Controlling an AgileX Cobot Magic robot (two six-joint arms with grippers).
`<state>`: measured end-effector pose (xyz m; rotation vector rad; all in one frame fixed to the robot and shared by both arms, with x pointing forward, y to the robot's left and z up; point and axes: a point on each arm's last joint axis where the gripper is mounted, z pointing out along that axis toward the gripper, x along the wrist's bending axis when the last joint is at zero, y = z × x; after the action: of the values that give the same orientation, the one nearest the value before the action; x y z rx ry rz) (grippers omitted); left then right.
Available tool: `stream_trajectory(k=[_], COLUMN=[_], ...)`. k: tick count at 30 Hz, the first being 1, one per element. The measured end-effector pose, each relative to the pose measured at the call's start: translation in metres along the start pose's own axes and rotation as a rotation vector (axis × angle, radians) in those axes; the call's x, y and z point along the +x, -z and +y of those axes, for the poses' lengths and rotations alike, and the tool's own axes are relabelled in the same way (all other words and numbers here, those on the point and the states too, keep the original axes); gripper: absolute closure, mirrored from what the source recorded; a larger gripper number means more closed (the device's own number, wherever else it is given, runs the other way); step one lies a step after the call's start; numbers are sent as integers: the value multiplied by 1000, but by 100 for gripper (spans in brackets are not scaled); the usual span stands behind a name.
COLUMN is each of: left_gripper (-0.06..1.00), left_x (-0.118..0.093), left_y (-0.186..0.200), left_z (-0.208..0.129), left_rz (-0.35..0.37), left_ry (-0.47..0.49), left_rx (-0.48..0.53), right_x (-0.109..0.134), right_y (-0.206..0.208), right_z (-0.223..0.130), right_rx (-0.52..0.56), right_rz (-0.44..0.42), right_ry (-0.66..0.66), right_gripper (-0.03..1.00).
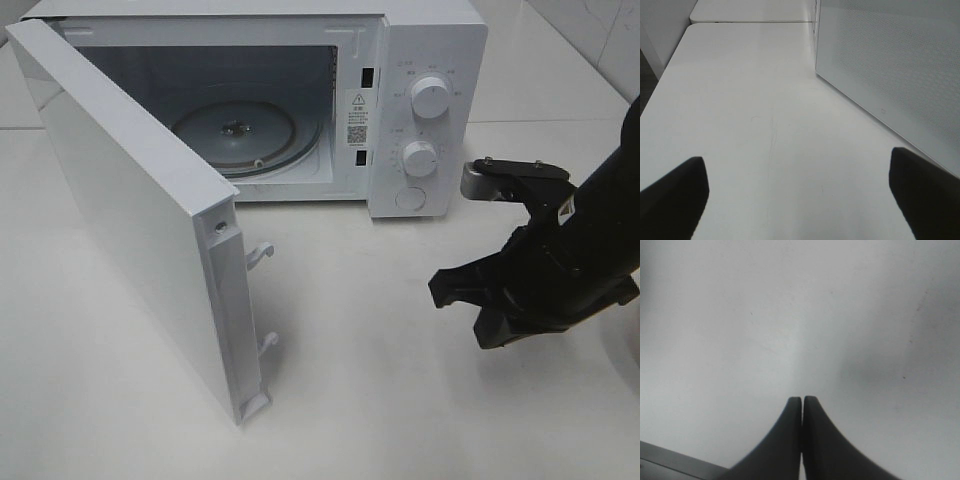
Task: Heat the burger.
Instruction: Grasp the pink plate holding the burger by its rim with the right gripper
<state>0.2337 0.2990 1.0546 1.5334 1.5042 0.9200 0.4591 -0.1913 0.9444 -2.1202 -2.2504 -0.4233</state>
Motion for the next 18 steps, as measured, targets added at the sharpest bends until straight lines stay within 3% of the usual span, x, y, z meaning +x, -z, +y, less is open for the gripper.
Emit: stream_trajectory(k=[9, 18], left_gripper=[5, 5], left_x=[0, 0], left_y=[0, 0], left_z=[0, 0], left_rz=[0, 0], left_ry=[0, 0], left_rx=[0, 0], right_x=[-21, -50], right_y=[16, 28], right_z=[-9, -7], right_rx=[68, 98], right_rz=[-186, -265], right_ry=[122, 123], right_gripper=[95, 95])
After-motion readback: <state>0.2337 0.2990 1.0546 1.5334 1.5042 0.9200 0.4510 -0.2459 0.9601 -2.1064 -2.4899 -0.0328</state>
